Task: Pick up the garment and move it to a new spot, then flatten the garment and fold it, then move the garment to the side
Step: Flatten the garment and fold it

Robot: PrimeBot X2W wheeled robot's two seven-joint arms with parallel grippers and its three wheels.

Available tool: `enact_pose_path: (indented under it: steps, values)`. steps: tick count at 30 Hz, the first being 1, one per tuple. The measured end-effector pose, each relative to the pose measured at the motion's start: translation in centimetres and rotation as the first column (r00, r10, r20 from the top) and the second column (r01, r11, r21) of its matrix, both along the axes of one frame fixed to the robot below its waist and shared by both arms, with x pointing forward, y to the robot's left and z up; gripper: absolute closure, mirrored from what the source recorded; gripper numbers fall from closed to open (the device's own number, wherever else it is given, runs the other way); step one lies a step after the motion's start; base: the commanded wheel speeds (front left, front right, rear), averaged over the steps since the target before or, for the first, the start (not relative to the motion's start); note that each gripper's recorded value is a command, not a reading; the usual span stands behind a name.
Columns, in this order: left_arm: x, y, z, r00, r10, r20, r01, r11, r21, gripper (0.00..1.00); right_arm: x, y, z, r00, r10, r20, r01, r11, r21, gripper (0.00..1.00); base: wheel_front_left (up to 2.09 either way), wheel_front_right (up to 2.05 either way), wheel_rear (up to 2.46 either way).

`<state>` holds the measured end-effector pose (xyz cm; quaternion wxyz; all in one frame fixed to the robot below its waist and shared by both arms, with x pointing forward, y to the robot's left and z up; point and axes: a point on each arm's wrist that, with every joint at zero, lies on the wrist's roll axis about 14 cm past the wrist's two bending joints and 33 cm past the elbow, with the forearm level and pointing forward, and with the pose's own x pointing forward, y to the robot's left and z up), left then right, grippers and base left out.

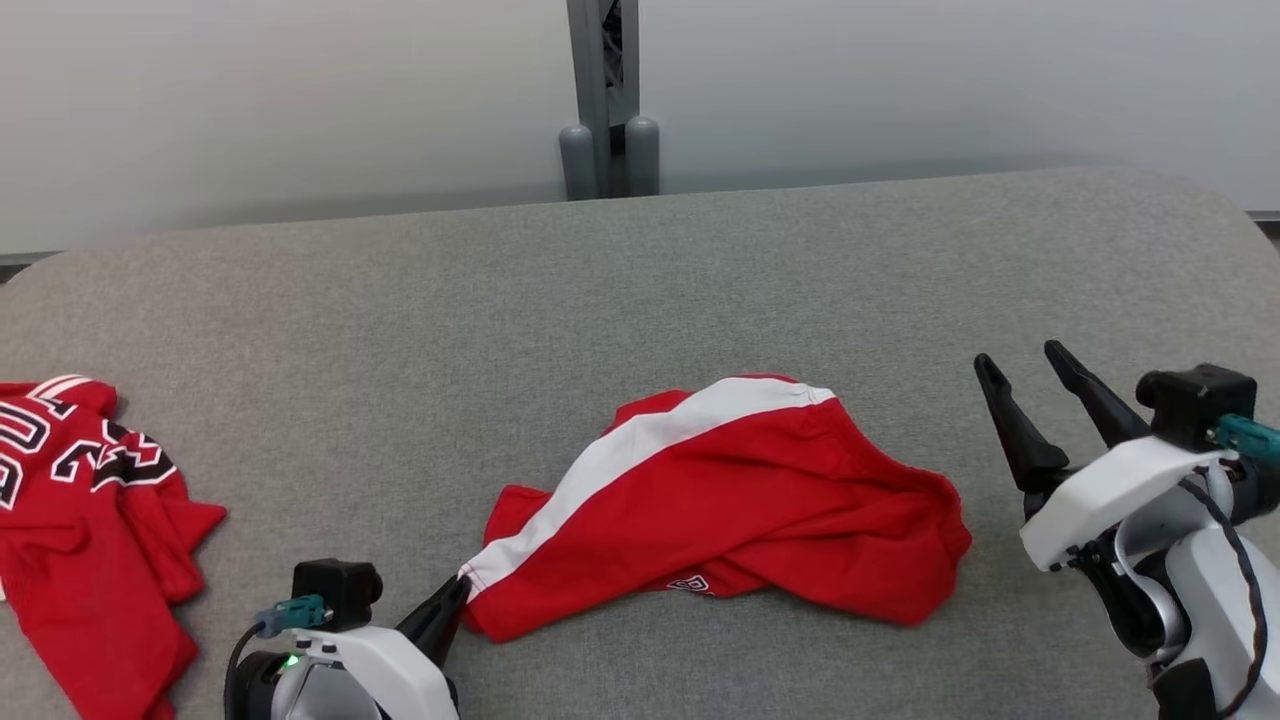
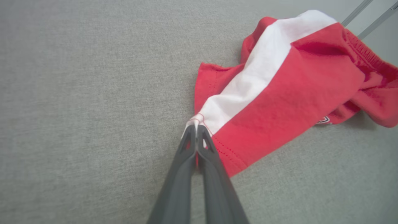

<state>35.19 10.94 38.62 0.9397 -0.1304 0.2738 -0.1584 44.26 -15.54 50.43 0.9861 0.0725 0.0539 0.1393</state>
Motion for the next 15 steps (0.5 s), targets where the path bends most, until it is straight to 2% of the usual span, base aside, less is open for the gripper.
enact_pose_path:
  steps: [3,7,15]
  values:
    - [0.5,-0.2,0.1,1.000,0.002,0.003,-0.002,1.000,-0.006,1.00,0.8,2.2,-1.5,0.994,0.089,-0.064,-0.089,0.996,-0.007,0.00,0.00,0.00,0.00]
    - [0.8,-0.1,-0.4,1.000,0.012,-0.008,-0.012,1.000,-0.010,1.00,1.1,5.0,-4.0,0.966,0.201,-0.161,-0.204,0.979,-0.005,0.00,0.00,0.00,0.00]
    - [1.5,0.3,-1.1,0.999,0.034,-0.023,-0.035,0.999,-0.014,1.00,1.4,7.7,-7.5,0.909,0.296,-0.293,-0.297,0.954,0.043,0.00,0.00,0.00,0.00]
